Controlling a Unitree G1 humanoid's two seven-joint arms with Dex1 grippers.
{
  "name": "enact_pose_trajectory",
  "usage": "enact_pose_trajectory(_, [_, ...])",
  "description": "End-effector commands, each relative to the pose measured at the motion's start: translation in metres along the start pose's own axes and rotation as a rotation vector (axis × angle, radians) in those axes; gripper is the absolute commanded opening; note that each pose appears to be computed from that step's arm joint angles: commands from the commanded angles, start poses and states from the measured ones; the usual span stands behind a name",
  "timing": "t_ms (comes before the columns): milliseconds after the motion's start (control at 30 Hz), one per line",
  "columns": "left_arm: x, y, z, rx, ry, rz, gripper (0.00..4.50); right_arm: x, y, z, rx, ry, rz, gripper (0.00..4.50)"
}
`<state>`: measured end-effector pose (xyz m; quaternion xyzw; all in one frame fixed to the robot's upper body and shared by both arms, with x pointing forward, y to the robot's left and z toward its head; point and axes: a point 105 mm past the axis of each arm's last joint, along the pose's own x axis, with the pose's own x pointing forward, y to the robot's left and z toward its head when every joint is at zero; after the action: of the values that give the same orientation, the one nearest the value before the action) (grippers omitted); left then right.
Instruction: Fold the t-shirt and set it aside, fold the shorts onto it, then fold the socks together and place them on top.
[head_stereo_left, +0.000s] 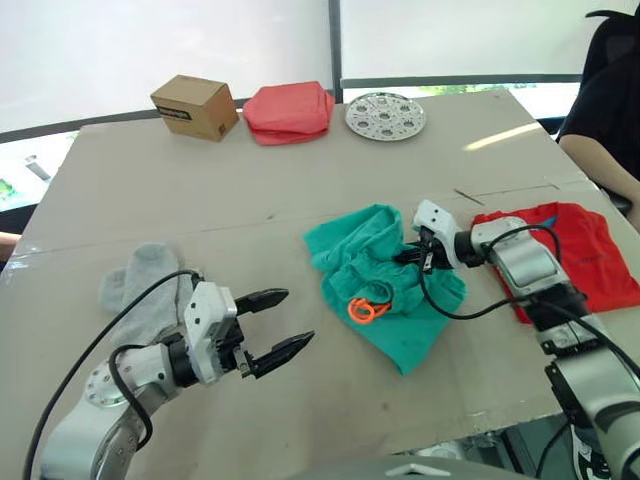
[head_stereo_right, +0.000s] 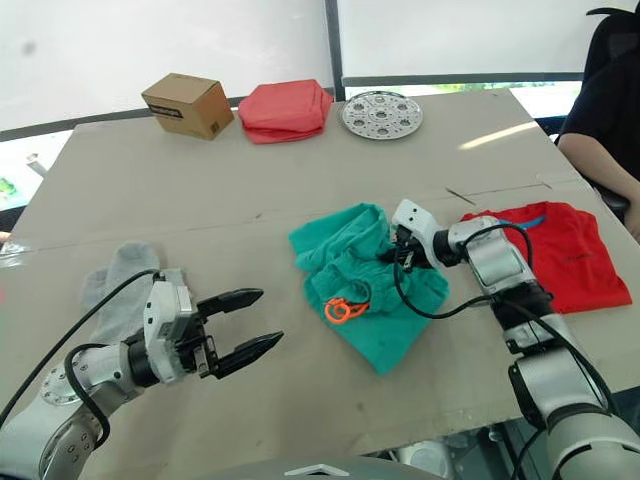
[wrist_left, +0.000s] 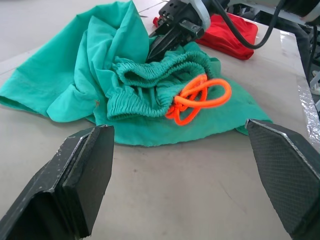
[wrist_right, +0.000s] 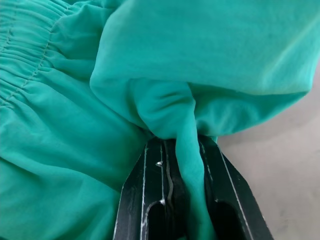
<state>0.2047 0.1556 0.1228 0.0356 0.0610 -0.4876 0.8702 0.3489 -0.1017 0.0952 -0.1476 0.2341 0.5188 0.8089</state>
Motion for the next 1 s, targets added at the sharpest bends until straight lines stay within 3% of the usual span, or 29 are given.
enact_pose_trajectory(33, [0.011, -0.007, 0.011, 0.024, -0.045, -0.057, 4.5, -0.044, 0.002, 0.034, 0.061, -0.157, -0.078, 0.03])
enact_pose_trajectory(167, [0.028, -0.012, 0.019, 0.015, -0.087, -0.129, 4.5, -0.107, 0.012, 0.049, 0.09, -0.237, -0.214, 0.03])
enact_pose_trajectory(333, [0.049, -0.023, 0.029, -0.001, -0.132, -0.275, 4.5, -0.19, 0.016, 0.051, 0.16, -0.235, -0.448, 0.03])
enact_pose_trajectory(567, [0.065, -0.027, 0.04, 0.017, -0.164, -0.391, 4.5, -0.259, -0.002, 0.027, 0.334, -0.196, -0.634, 0.03])
enact_pose_trajectory(633, [0.069, -0.028, 0.041, 0.016, -0.17, -0.415, 4.5, -0.267, -0.028, 0.005, 0.421, -0.169, -0.718, 0.03])
enact_pose_trajectory(800, [0.072, -0.03, 0.037, 0.018, -0.164, -0.422, 4.5, -0.261, -0.077, -0.086, 0.463, 0.135, -0.88, 0.03])
enact_pose_trajectory(900, [0.073, -0.037, 0.045, 0.01, -0.181, -0.431, 4.5, -0.271, -0.096, -0.103, 0.37, 0.261, -0.934, 0.03])
enact_pose_trajectory(1000, [0.07, -0.04, 0.043, 0.011, -0.17, -0.438, 4.5, -0.266, -0.106, -0.103, 0.312, 0.293, -0.914, 0.03])
